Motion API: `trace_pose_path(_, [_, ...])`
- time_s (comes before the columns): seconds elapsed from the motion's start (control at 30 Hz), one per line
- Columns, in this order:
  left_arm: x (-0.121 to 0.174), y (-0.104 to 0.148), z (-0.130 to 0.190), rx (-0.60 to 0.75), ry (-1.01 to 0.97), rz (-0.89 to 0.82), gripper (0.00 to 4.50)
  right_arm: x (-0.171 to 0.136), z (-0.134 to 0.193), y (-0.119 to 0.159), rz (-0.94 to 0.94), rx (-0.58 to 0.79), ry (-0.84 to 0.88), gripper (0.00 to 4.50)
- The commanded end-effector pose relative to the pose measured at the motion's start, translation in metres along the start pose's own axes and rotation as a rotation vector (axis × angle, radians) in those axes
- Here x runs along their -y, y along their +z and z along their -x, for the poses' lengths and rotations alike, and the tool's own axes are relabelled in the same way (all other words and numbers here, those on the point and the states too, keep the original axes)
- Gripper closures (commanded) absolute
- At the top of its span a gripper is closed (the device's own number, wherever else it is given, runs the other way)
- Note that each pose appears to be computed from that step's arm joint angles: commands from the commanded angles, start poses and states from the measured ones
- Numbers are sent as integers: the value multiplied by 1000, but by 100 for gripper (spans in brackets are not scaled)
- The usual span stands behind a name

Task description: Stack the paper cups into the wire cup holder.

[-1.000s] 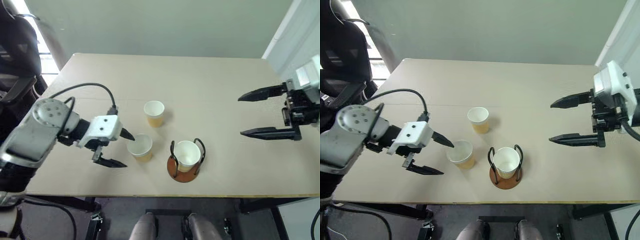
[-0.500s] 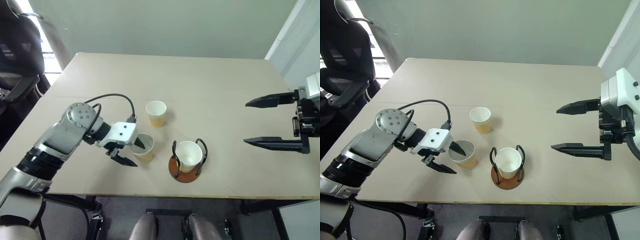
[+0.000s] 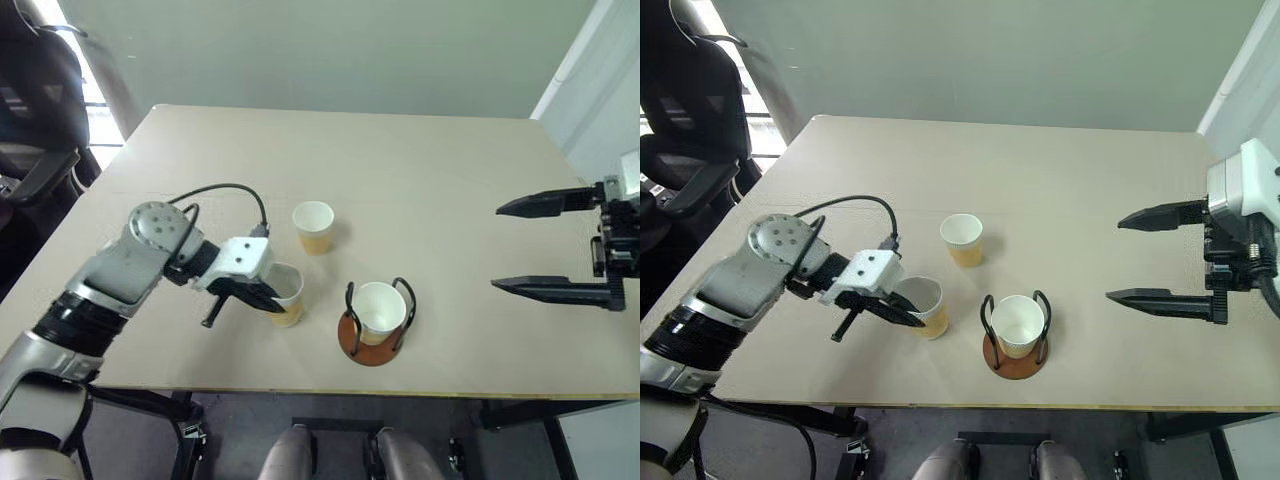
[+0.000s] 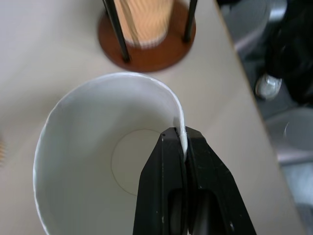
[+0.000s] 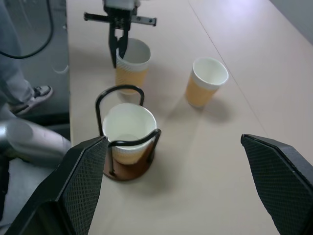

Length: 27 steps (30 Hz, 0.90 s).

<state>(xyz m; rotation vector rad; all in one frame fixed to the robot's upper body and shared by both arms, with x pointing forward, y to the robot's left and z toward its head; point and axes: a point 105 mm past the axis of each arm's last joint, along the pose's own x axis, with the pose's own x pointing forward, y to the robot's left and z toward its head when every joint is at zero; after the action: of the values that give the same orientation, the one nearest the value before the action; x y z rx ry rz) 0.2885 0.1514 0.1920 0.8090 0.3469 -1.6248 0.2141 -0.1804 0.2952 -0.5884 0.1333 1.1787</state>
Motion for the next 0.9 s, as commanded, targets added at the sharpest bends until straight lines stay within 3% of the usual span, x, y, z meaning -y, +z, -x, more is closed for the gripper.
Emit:
trace_pose_path(0.03, [-12,54,33,126,44,-126,448,-6,19,19,34,120,-20,0])
trace_pose_path(0.23, [-41,130,55,288,93,-380,448,-4,27,22,46,142,-88,0])
trace_pose_path(0.33, [-44,154,37,337,10,-464,448,-4,27,25,64,134,-108,0])
trace_pose_path(0.57, [-38,159,-10,283,-176,-551,448,-10,28,28,76,111,-142,0])
trace_pose_path(0.9, [-22,166,-36,302,-332,-581,448,-14,24,27,79,84,-168,0])
